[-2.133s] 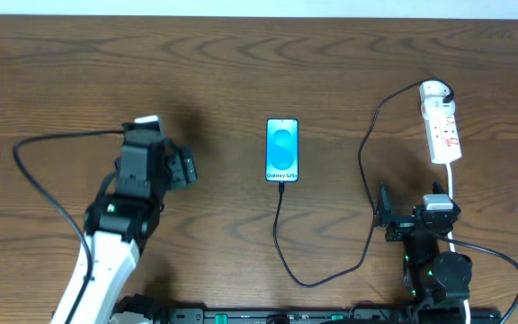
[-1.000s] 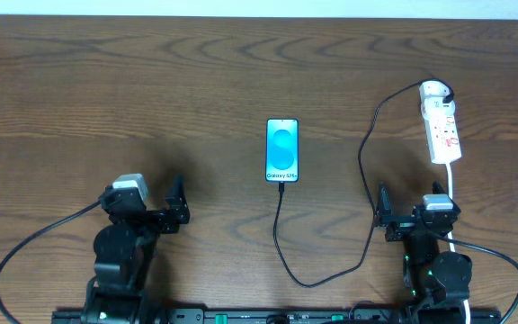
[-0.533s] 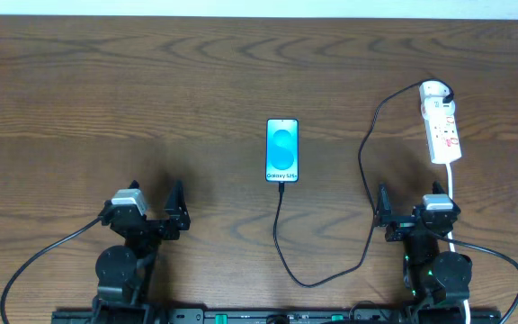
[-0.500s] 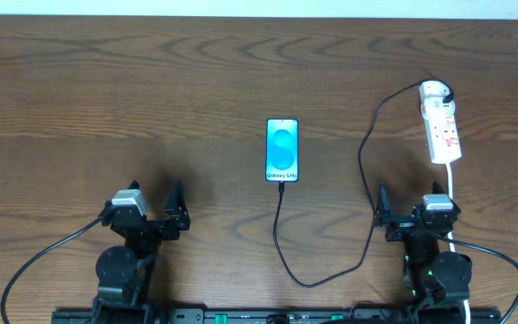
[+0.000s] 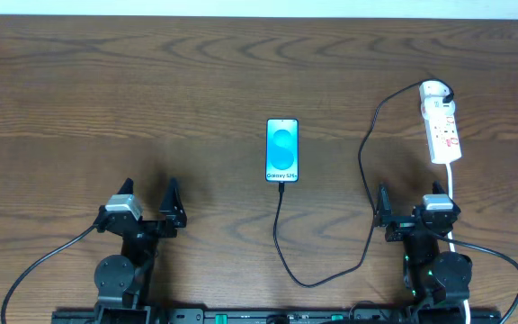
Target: Plug charger to phone and switch on socket
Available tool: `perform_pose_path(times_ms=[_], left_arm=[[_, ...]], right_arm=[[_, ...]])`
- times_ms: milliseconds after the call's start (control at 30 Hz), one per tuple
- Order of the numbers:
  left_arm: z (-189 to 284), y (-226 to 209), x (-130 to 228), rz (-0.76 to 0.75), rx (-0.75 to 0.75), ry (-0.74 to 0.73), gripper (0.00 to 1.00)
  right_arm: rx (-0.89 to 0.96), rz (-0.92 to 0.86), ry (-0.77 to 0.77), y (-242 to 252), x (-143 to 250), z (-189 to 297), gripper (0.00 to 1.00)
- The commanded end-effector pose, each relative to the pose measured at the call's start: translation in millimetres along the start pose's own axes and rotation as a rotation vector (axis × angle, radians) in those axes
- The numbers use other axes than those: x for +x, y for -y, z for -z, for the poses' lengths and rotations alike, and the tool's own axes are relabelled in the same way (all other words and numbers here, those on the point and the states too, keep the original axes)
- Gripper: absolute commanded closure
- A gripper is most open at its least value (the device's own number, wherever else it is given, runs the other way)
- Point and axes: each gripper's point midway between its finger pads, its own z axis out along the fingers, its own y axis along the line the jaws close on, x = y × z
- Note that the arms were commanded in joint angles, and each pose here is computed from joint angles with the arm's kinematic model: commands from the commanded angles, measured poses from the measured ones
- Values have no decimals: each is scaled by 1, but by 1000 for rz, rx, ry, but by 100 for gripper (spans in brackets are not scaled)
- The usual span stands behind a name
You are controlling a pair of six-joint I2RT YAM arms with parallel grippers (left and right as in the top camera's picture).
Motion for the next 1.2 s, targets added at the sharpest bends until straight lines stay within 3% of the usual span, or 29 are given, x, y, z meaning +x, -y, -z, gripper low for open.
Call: perform_pose_path(times_ms=[0, 167, 400, 1167], left_arm=[[0, 1, -5, -18, 6, 27, 10], [0, -5, -7, -37, -16, 33, 11], [2, -17, 28, -135, -59, -113, 11], [3, -25, 27, -260, -97, -116, 11]], right_arm=[[4, -3, 2, 1, 0, 0, 1], [4, -3, 2, 1, 0, 0, 1], [4, -3, 2, 1, 0, 0, 1], [4, -3, 0, 1, 1, 0, 1]])
